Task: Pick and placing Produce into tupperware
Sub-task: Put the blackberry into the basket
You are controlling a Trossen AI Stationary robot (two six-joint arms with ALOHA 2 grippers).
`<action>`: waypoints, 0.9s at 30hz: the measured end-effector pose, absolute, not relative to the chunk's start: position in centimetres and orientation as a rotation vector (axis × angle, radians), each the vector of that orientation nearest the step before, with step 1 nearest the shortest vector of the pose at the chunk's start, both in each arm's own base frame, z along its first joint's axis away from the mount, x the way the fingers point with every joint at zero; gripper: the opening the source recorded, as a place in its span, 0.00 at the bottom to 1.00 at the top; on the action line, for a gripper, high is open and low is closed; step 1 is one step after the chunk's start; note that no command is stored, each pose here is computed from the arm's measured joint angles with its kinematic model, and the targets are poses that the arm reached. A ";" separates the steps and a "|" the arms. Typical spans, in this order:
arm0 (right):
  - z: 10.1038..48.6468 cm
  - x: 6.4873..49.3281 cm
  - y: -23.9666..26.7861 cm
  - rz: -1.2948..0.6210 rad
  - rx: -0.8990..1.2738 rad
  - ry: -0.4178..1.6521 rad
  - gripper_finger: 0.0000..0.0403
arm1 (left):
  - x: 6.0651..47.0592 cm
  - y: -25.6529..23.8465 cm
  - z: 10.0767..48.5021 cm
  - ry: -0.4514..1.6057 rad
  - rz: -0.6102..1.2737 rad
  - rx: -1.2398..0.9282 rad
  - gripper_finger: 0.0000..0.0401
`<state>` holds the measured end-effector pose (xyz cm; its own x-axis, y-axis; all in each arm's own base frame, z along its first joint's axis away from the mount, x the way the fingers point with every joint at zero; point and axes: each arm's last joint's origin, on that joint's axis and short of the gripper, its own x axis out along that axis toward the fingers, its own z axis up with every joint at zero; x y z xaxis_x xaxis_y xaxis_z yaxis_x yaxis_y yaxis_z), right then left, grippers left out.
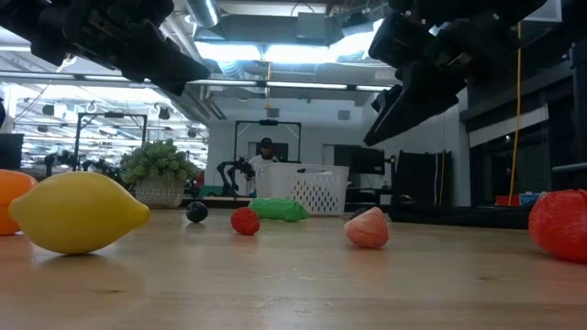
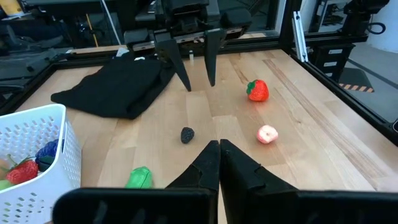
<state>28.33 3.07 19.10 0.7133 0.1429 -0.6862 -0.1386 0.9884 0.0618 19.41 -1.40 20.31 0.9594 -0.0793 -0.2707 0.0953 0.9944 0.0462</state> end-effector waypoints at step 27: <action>13.4 30.4 2.7 -0.024 -0.012 0.893 0.42 | 19.3 -1.4 20.0 0.311 -0.087 0.041 0.16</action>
